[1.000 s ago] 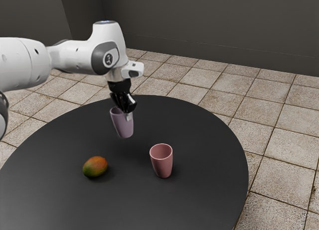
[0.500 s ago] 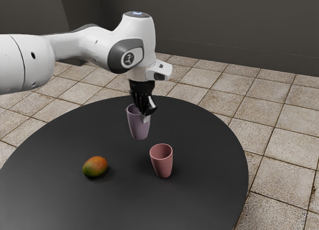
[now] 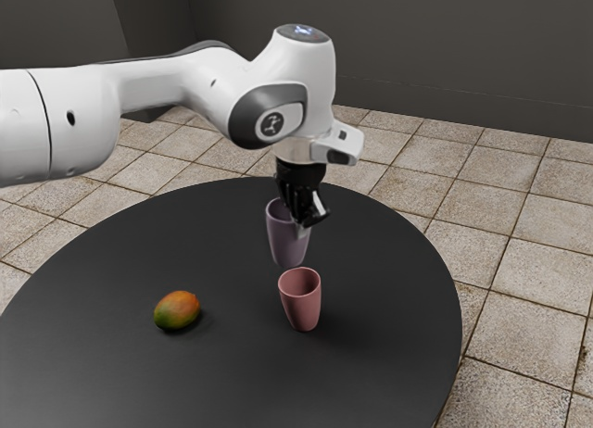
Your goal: Place the left cup onto the right cup
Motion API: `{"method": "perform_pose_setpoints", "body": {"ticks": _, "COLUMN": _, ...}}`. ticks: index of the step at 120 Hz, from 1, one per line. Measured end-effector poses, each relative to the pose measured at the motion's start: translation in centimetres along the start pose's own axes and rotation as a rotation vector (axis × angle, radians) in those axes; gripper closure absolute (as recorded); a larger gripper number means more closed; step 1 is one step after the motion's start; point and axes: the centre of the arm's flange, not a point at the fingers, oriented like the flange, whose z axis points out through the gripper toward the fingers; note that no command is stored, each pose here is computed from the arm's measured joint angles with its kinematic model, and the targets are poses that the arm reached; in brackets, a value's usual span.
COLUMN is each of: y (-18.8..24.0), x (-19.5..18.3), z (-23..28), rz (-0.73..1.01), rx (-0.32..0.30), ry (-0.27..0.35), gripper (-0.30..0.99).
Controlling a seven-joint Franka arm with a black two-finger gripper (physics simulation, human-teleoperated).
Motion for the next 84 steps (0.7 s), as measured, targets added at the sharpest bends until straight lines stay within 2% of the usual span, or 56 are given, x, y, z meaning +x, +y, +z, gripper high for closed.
{"method": "perform_pose_setpoints", "body": {"ticks": 84, "y": 2.3, "x": 1.5, "z": 3.3, "rz": -0.077, "rx": 0.006, "ry": -0.037, "gripper": 0.79}}
